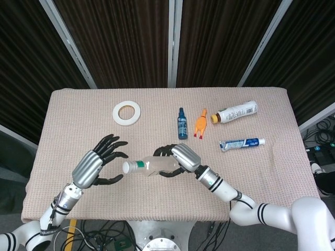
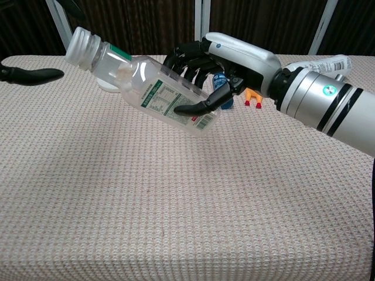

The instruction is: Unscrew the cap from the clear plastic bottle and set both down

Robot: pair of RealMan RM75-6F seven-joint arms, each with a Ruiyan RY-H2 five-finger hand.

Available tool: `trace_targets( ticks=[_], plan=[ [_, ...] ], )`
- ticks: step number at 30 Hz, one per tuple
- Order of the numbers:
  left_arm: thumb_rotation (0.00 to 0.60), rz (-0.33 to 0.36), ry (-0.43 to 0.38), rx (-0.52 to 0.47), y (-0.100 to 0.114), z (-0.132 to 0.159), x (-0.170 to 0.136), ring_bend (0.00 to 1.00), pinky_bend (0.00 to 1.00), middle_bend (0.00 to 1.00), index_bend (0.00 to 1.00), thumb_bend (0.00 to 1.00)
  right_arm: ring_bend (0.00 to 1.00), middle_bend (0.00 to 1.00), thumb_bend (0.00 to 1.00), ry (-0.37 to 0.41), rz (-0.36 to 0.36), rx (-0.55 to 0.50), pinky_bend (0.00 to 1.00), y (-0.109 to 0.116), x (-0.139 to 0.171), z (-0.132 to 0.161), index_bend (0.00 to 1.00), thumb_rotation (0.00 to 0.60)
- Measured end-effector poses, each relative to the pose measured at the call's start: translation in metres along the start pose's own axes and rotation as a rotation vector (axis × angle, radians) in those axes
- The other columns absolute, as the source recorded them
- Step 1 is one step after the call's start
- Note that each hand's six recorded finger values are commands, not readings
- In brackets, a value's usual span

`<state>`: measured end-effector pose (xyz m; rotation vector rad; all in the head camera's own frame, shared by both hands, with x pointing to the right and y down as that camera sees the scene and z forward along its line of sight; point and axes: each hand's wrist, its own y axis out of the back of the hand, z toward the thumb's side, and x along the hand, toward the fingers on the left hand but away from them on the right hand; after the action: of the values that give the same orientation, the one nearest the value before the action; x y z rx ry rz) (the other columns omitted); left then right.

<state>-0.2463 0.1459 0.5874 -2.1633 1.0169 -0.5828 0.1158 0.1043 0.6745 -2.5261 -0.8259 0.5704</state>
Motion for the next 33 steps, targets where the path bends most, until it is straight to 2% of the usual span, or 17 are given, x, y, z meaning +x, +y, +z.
trace_targets(
  ticks=[11, 33],
  plan=[
    [0.600, -0.011, -0.004, 0.001, -0.0009, 0.0029, 0.0006, 0.04, 0.04, 0.14, 0.35, 0.30, 0.43, 0.55, 0.47, -0.003, -0.006, 0.002, 0.57, 0.0022, -0.0007, -0.0016, 0.60, 0.600],
    [0.600, -0.002, -0.015, -0.015, -0.0025, 0.0073, 0.0067, 0.04, 0.04, 0.14, 0.39, 0.28, 0.43, 0.55, 0.47, 0.002, -0.004, -0.002, 0.57, 0.0011, -0.0017, -0.0006, 0.60, 0.600]
  ],
)
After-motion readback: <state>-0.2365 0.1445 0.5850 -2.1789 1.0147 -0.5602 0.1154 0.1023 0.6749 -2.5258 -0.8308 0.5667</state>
